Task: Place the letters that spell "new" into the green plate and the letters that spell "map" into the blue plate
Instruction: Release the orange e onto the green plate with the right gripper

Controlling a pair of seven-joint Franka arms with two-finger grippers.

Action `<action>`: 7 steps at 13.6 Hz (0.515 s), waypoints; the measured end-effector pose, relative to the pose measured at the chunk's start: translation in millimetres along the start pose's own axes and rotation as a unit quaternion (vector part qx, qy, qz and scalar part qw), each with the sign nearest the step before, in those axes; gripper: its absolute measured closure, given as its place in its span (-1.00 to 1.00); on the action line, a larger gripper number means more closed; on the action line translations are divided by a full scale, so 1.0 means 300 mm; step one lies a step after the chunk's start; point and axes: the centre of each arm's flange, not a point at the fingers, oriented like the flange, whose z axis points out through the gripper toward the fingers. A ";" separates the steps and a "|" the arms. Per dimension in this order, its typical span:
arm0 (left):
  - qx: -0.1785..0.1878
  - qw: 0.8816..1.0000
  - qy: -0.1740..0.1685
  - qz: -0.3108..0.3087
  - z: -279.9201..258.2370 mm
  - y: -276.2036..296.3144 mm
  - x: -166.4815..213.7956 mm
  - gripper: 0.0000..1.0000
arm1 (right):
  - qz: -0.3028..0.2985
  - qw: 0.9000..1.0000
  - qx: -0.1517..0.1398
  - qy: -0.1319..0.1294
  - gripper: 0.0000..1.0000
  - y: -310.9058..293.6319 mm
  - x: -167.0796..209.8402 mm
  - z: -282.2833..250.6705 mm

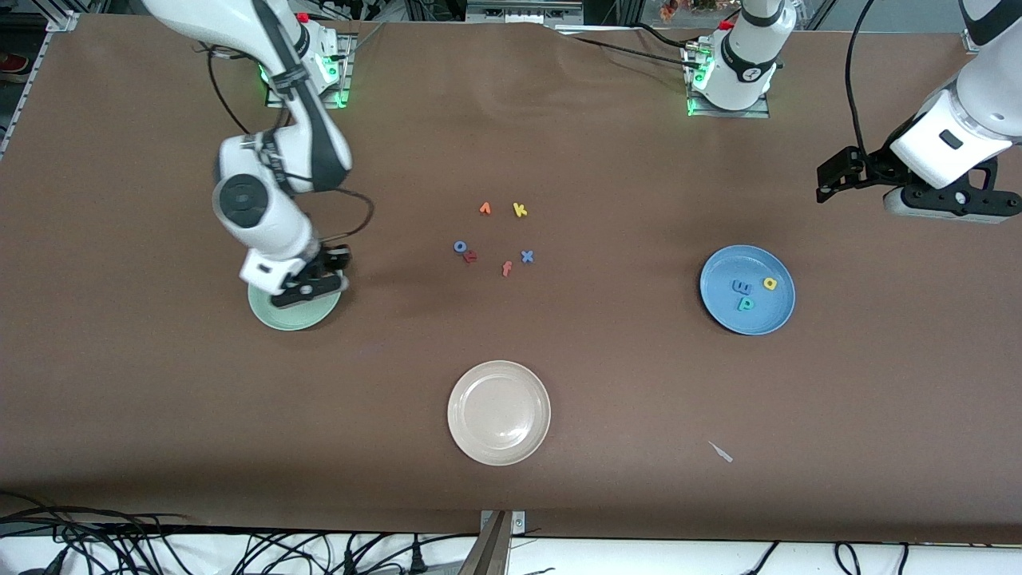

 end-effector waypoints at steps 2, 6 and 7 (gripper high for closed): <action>0.000 1.000 0.000 0.000 -0.001 -0.001 0.000 -1.00 | 0.003 1.000 -0.001 -0.012 0.38 0.148 -0.062 0.011; 0.000 1.000 0.000 0.002 -0.001 -0.007 0.000 -1.00 | 0.011 0.999 0.005 -0.030 0.10 0.171 -0.135 0.068; 0.000 1.000 0.000 0.002 -0.002 -0.008 0.000 -1.00 | 0.014 0.999 0.006 -0.031 -0.12 0.174 -0.138 0.068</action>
